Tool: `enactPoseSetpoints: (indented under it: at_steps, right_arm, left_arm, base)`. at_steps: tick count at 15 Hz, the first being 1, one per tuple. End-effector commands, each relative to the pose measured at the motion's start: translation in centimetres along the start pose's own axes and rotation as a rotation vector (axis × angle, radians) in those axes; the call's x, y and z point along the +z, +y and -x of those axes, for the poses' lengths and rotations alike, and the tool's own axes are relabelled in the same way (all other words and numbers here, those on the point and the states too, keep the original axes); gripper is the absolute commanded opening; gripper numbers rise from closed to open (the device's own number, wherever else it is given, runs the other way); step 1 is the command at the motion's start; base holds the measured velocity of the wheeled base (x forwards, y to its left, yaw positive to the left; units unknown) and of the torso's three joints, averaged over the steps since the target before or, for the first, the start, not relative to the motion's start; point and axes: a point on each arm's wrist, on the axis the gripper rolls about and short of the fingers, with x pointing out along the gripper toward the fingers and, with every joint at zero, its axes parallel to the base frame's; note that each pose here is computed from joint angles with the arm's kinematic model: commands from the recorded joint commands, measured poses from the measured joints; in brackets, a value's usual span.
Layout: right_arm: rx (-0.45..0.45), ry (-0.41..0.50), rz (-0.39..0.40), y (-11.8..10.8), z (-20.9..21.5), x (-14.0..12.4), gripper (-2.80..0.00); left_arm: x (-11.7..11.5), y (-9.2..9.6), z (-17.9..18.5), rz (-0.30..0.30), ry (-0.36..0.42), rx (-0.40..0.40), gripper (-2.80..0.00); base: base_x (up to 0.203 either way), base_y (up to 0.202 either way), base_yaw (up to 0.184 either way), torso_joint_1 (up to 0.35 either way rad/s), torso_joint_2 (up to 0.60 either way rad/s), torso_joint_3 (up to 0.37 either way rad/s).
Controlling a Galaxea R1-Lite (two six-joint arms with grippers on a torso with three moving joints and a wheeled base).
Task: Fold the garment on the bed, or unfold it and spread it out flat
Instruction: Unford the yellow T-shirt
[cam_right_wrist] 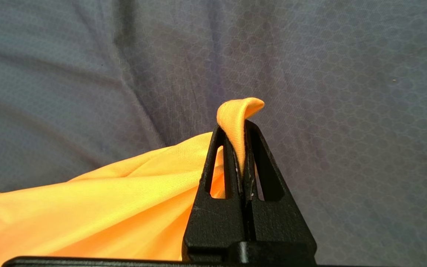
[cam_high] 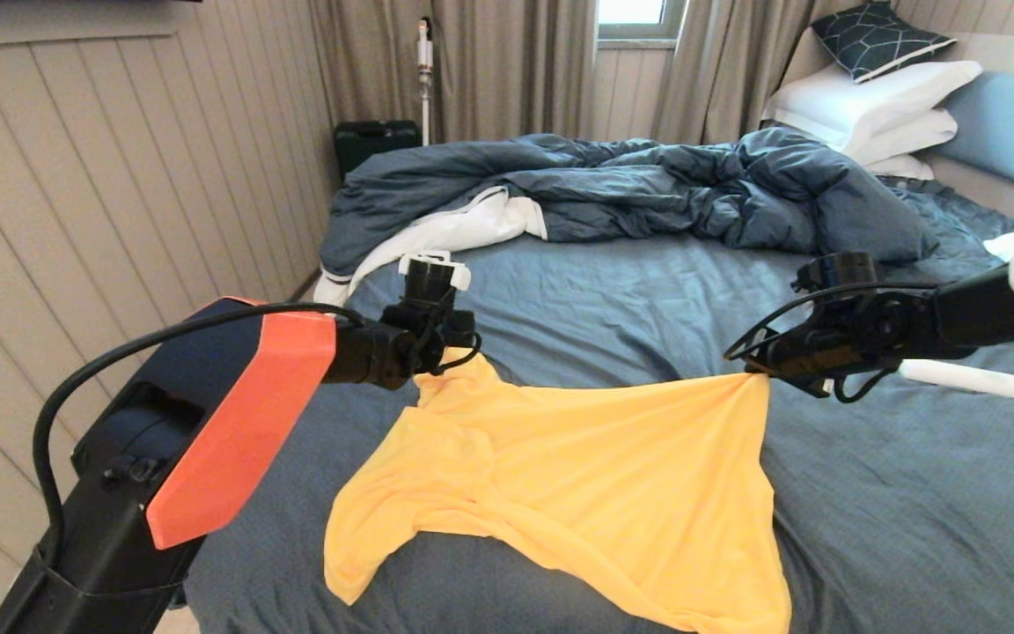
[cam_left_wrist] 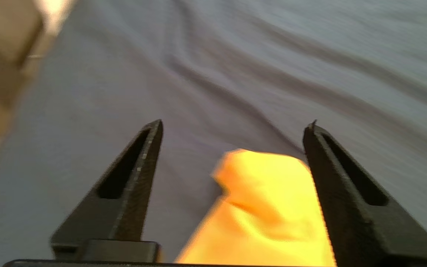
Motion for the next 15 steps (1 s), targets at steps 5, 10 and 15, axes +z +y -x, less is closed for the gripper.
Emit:
enactPoseSetpoints:
  at_steps: [5,10,15]
  right_arm:
    - [-0.008,-0.025,-0.001,-0.8,0.4,0.9,-2.8]
    - [-0.023,-0.041,-0.015,-1.9,0.1,1.7,-2.8]
    - [-0.048,-0.004,0.056,-2.5,-1.5,0.8,0.0]
  left_arm:
    - [1.9,2.0,2.6,0.012,0.026,0.104,0.0]
    - [1.2,2.4,3.9,-0.004,0.074,0.111,0.0]
    - [0.9,2.1,3.9,-0.005,0.081,0.106,0.0]
  base:
    - [0.0,0.0,0.0,0.0,0.0,0.0]
    - [0.0,0.0,0.0,0.0,0.0,0.0]
    - [0.0,0.0,0.0,0.0,0.0,0.0]
